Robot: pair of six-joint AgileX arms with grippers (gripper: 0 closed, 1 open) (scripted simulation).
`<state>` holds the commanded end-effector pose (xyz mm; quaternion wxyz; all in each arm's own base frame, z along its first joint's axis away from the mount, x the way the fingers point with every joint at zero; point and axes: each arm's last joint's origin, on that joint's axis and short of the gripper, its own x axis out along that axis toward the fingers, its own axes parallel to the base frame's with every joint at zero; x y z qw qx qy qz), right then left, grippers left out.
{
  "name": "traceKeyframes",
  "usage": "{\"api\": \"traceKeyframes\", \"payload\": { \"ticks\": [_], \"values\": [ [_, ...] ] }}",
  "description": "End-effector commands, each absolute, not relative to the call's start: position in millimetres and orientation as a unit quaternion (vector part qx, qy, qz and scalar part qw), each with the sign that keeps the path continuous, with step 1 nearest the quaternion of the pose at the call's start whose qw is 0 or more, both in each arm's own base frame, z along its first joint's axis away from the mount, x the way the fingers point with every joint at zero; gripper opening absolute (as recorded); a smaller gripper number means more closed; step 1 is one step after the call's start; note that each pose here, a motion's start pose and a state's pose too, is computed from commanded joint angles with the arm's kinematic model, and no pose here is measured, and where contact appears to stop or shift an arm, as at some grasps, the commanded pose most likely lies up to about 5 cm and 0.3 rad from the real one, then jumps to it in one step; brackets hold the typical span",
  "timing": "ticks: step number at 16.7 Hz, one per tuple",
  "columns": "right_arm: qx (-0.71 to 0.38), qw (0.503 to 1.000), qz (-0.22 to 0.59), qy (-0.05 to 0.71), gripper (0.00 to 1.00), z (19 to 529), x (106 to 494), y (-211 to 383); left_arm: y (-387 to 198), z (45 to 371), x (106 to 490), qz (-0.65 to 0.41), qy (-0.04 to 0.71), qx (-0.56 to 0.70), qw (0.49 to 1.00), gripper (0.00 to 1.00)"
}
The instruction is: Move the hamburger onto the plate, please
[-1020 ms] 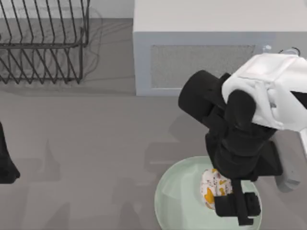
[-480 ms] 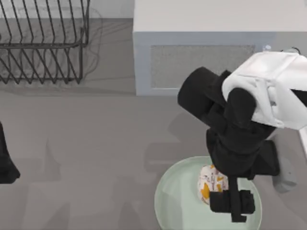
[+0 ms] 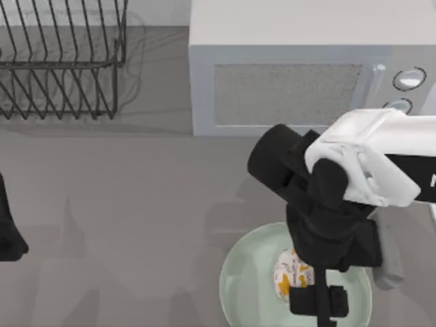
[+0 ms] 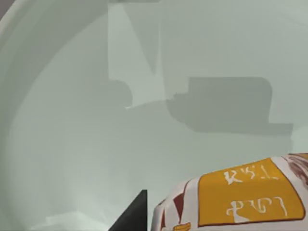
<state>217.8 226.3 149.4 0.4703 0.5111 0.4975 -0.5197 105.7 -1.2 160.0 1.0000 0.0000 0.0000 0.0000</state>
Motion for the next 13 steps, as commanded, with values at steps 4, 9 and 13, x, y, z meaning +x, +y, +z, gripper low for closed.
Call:
{"api": "traceKeyframes", "payload": {
  "ticks": [4,9,13],
  "values": [
    [0.511,0.470,-0.520,0.498,0.08,149.4,217.8,226.3,-1.2,160.0,105.7,0.000,0.000,0.000,1.000,1.00],
    [0.511,0.470,-0.520,0.498,0.45,149.4,217.8,226.3,-1.2,160.0,105.7,0.000,0.000,0.000,1.000,1.00],
    [0.511,0.470,-0.520,0.498,0.75,149.4,217.8,226.3,-1.2,160.0,105.7,0.000,0.000,0.000,1.000,1.00]
  ]
}}
